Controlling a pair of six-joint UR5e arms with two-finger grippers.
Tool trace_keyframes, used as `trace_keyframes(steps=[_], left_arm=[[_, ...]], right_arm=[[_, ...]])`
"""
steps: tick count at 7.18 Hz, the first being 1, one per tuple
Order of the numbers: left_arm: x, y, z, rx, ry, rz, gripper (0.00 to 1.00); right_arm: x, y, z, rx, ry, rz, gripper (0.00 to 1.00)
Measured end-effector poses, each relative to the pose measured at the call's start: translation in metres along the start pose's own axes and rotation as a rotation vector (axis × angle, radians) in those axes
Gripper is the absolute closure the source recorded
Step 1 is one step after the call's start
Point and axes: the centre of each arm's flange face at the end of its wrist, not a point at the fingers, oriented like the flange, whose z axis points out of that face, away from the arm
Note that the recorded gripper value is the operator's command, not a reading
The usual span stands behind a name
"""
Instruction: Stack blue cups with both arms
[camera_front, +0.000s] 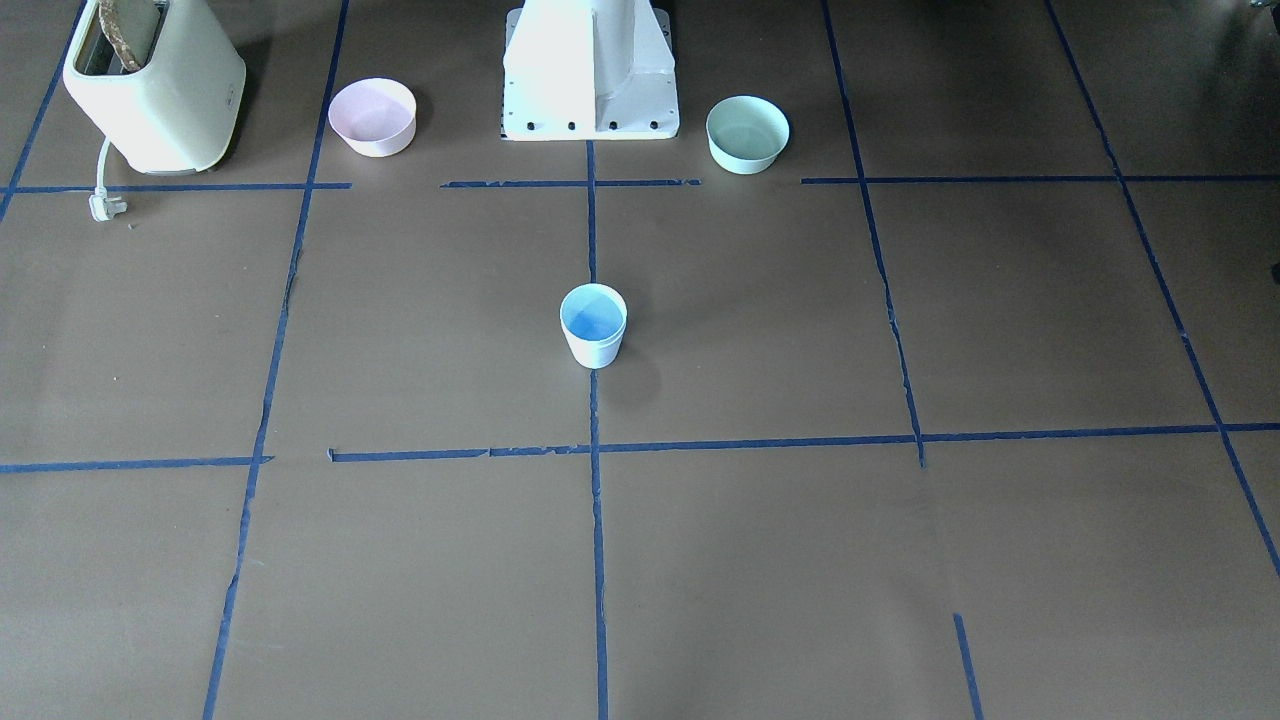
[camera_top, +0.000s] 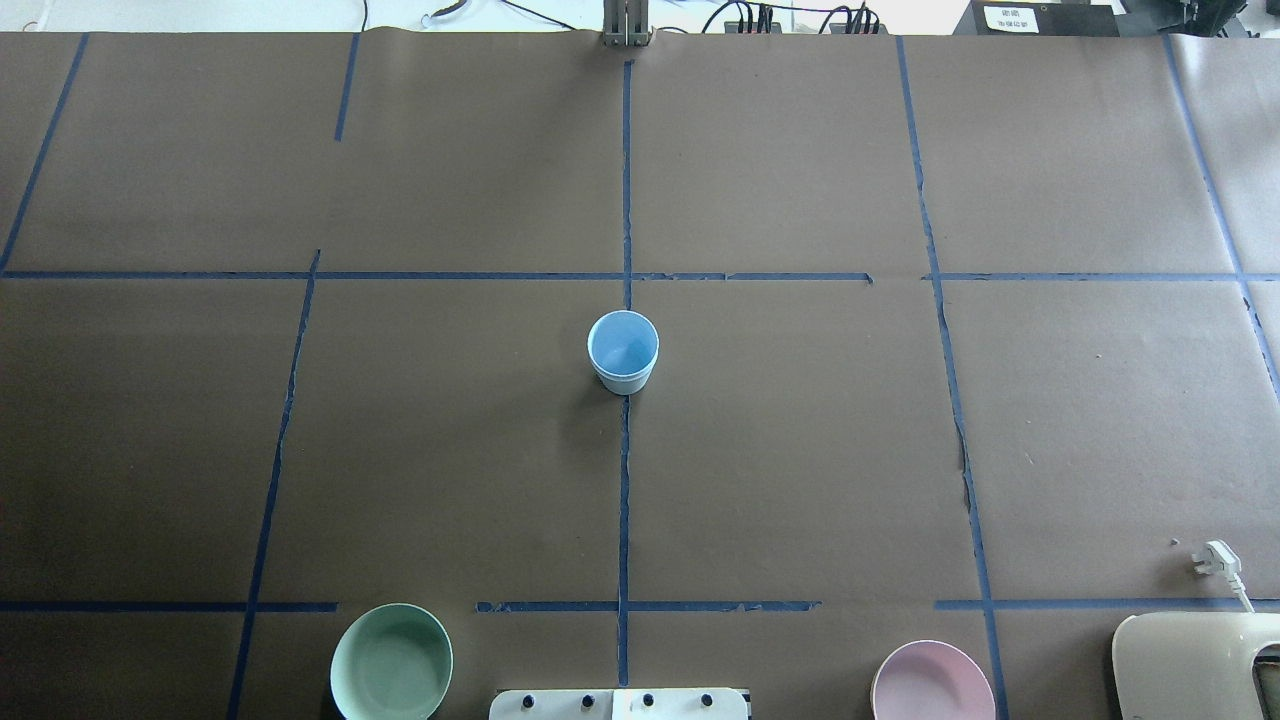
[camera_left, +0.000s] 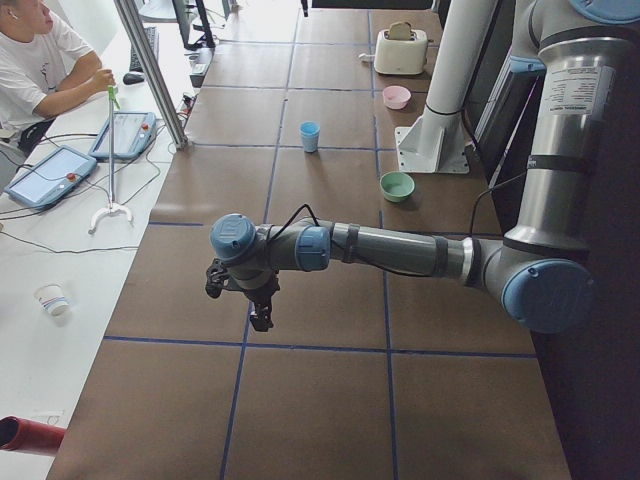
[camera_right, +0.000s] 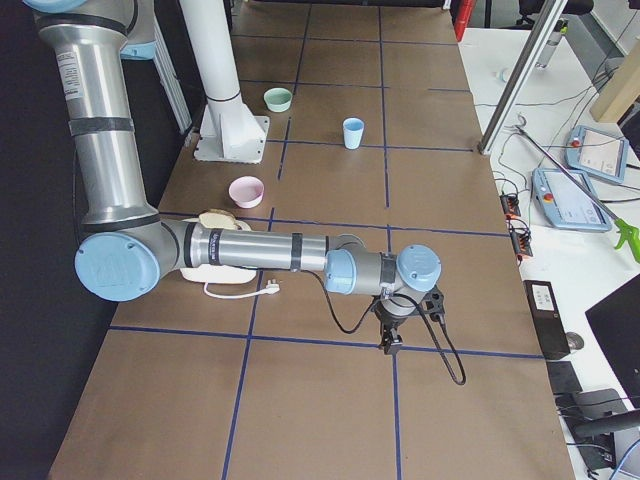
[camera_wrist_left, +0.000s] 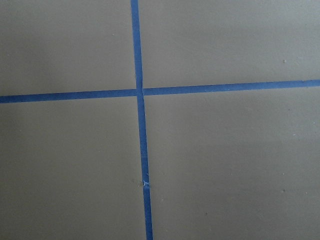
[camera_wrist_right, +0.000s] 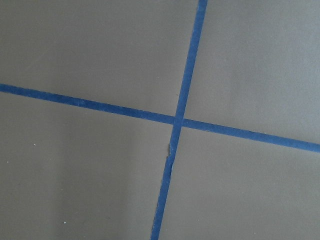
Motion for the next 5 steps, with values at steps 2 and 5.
trace_keyframes(steps=[2, 5], left_arm=[[0.0023, -0.0012, -0.0024, 0.005, -0.009, -0.007, 0.0], [-0.0044, 0.0006, 0.003, -0.006, -0.014, -0.037, 0.0]], right_arm=[[-0.0003, -0.0004, -0.0018, 0.004, 0.002, -0.004, 0.0], [-0.0026, -0.0003, -0.0044, 0.009, 0.001, -0.003, 0.0]])
